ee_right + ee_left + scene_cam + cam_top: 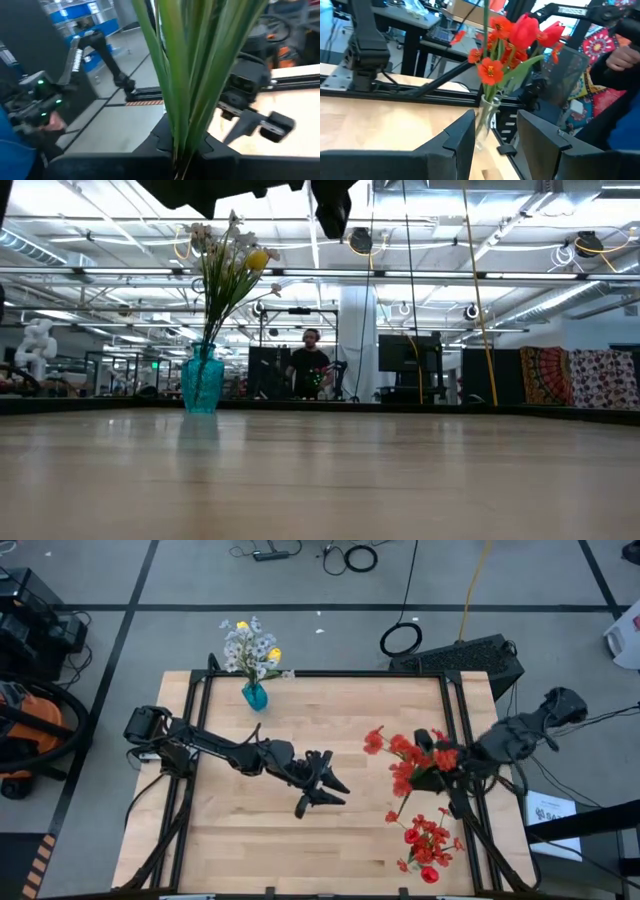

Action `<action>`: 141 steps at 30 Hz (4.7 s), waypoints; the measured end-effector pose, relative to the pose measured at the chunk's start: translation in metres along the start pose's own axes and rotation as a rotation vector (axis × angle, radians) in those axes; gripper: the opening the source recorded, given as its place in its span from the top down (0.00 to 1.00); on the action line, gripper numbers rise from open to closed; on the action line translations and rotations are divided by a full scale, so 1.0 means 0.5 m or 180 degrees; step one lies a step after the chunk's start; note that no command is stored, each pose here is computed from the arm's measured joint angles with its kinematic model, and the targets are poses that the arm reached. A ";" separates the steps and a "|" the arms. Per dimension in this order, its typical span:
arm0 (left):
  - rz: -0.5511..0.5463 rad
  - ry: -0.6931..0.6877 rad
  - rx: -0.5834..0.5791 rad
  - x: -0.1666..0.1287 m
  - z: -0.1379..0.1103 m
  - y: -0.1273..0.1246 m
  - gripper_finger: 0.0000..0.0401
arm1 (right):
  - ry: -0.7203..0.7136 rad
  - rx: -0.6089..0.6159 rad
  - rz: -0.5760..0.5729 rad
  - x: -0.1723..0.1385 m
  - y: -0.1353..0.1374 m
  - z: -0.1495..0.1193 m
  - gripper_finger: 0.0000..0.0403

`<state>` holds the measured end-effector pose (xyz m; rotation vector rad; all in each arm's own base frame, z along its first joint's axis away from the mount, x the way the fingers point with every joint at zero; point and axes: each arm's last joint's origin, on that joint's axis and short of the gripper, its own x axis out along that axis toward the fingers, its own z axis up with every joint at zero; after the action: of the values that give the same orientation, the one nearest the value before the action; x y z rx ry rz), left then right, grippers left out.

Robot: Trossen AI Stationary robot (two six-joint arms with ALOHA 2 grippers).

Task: Sort flowers into vase by color
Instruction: Put the orange flowers into the transparent vase

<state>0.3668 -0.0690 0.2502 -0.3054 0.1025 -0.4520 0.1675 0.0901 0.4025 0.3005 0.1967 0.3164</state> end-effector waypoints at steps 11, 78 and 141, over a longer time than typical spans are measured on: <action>-0.0059 0.0010 0.0000 0.000 0.000 -0.001 0.63 | -0.0591 0.0012 -0.0014 -0.104 0.093 0.073 1.00; 0.0111 -0.0145 -0.0054 0.003 0.005 -0.008 0.63 | 0.0450 -0.0223 -0.0826 -0.113 0.260 -0.067 1.00; 0.0129 -0.0229 -0.0116 0.003 0.009 -0.009 0.63 | 0.0147 -0.0711 0.0653 -0.046 0.140 -0.349 1.00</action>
<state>0.3669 -0.0722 0.2558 -0.3545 0.0466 -0.3988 0.0855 0.1912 0.2645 0.0921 0.1744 0.5444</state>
